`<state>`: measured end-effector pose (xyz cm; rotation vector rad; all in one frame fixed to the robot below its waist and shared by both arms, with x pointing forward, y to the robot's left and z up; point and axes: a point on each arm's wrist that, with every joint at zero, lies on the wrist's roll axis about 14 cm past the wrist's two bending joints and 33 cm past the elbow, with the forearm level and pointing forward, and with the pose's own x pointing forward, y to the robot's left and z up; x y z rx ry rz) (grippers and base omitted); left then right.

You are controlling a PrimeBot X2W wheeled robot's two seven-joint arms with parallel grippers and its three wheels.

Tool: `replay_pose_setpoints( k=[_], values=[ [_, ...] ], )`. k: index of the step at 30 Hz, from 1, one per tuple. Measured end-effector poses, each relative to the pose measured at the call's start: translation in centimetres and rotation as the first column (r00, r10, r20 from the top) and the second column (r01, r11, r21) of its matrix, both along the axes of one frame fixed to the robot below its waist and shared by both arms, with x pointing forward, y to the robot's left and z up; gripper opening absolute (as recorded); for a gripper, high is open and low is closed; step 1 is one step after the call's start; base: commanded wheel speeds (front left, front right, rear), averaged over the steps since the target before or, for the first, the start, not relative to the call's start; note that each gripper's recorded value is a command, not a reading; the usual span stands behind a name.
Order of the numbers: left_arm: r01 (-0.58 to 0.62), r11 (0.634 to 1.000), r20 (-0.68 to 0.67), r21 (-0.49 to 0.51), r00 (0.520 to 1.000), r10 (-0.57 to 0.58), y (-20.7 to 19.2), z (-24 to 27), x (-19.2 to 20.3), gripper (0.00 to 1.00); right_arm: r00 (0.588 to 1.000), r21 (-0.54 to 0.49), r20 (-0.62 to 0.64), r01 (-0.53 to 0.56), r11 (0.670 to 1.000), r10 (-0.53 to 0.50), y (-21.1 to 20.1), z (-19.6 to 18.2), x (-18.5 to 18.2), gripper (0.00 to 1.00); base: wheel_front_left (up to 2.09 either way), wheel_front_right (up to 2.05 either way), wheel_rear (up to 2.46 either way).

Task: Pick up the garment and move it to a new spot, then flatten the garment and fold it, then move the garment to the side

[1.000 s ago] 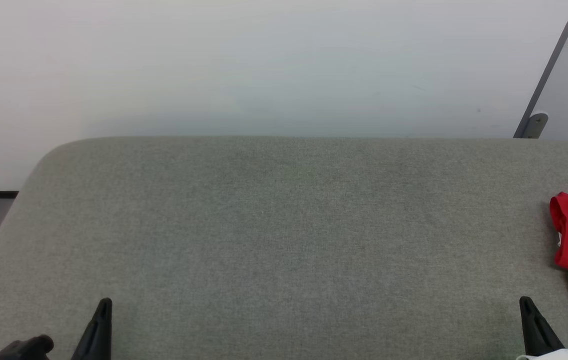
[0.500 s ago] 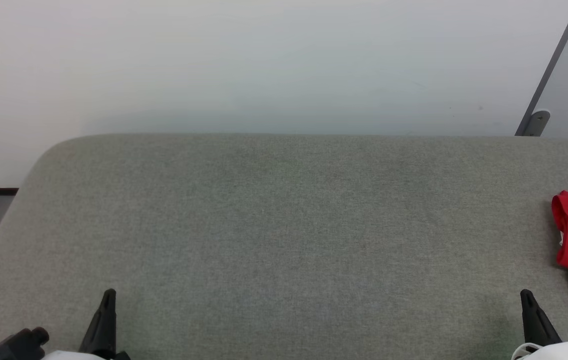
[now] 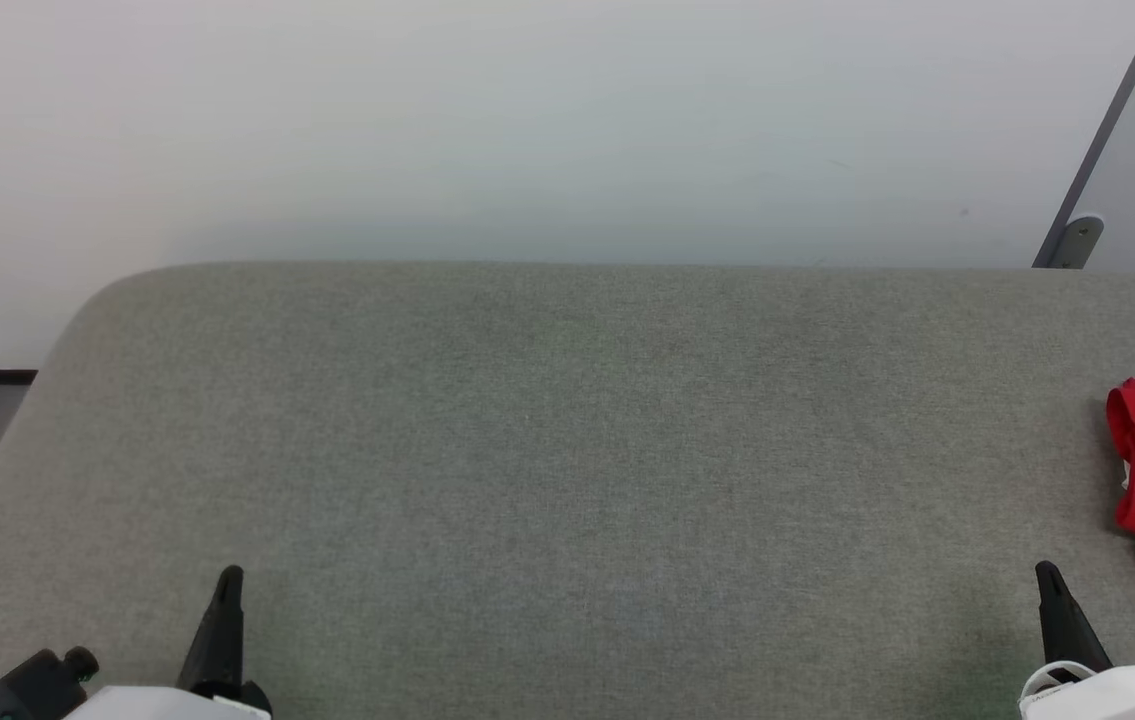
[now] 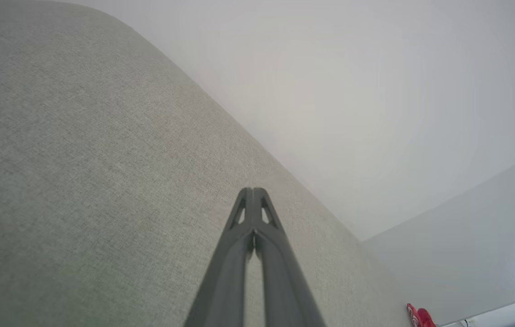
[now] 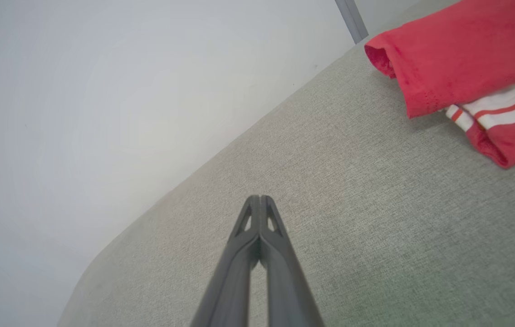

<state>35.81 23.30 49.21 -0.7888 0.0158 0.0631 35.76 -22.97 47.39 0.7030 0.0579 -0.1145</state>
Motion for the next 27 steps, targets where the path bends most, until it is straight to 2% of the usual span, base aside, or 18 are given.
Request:
replay_pose_setpoints(
  k=[12,27],
  values=[
    [-0.004,0.989,-0.002,-0.145,1.000,0.003,-0.5,0.0,0.5,0.00,1.000,0.159,0.020,0.005,0.987,-0.009,0.4,0.6,0.7,0.00,0.00,0.00,0.00],
    [-0.002,0.953,0.006,-0.304,1.000,0.004,-1.2,0.3,1.2,0.00,0.999,0.334,0.032,0.000,0.943,-0.011,1.1,0.9,1.1,0.00,0.00,0.00,0.00]
  ],
)
